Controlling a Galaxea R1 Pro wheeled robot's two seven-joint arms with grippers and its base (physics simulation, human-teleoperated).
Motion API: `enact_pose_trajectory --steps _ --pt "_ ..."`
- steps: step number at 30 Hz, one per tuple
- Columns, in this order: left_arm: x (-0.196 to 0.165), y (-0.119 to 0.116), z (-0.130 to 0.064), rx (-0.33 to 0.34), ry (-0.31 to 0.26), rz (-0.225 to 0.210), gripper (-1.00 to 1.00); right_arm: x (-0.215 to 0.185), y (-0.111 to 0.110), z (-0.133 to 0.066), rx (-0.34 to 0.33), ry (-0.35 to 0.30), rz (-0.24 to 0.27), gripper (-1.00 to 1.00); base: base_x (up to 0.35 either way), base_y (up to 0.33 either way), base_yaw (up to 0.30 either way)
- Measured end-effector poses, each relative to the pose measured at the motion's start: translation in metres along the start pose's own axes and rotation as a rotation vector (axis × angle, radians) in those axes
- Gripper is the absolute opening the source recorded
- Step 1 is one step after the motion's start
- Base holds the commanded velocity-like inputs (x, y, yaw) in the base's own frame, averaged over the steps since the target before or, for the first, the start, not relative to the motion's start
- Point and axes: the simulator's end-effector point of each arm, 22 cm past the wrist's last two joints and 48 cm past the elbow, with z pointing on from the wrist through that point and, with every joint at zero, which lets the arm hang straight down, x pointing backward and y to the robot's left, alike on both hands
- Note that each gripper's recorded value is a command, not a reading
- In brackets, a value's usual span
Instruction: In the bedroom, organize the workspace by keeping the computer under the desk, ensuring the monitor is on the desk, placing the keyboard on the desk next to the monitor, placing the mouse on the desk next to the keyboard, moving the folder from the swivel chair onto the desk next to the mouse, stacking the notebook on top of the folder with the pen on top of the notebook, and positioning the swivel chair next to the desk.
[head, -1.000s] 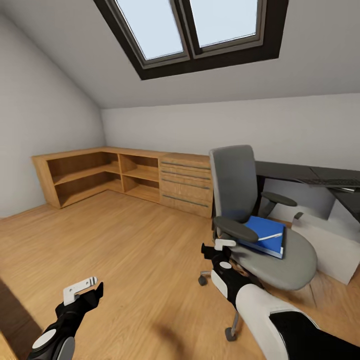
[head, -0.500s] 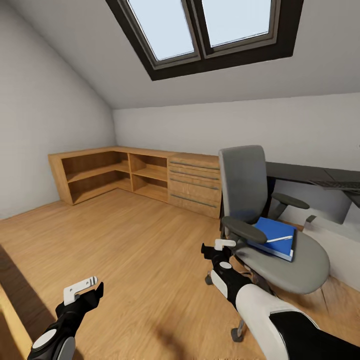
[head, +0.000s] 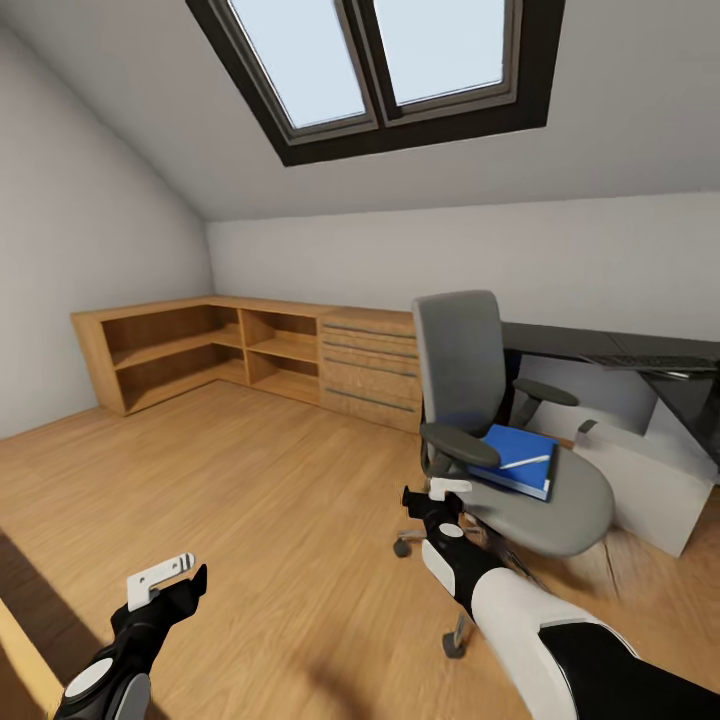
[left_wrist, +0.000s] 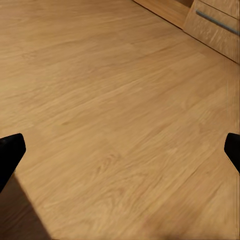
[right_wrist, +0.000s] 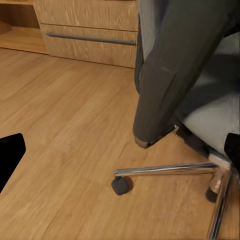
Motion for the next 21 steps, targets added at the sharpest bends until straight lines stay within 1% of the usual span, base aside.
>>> enact_pose_trajectory --steps 16,21 --pt "-0.0061 0.0003 -0.0026 0.001 -0.015 -0.004 1.0 -0.0078 0.0019 -0.0027 -0.009 -0.013 0.019 1.0 -0.001 0.0 -0.237" --pt "-0.0097 0.0012 -0.0034 0.001 -0.023 -0.006 1.0 -0.0093 -0.0006 -0.0034 0.002 -0.013 0.065 1.0 0.0 0.0 -0.247"
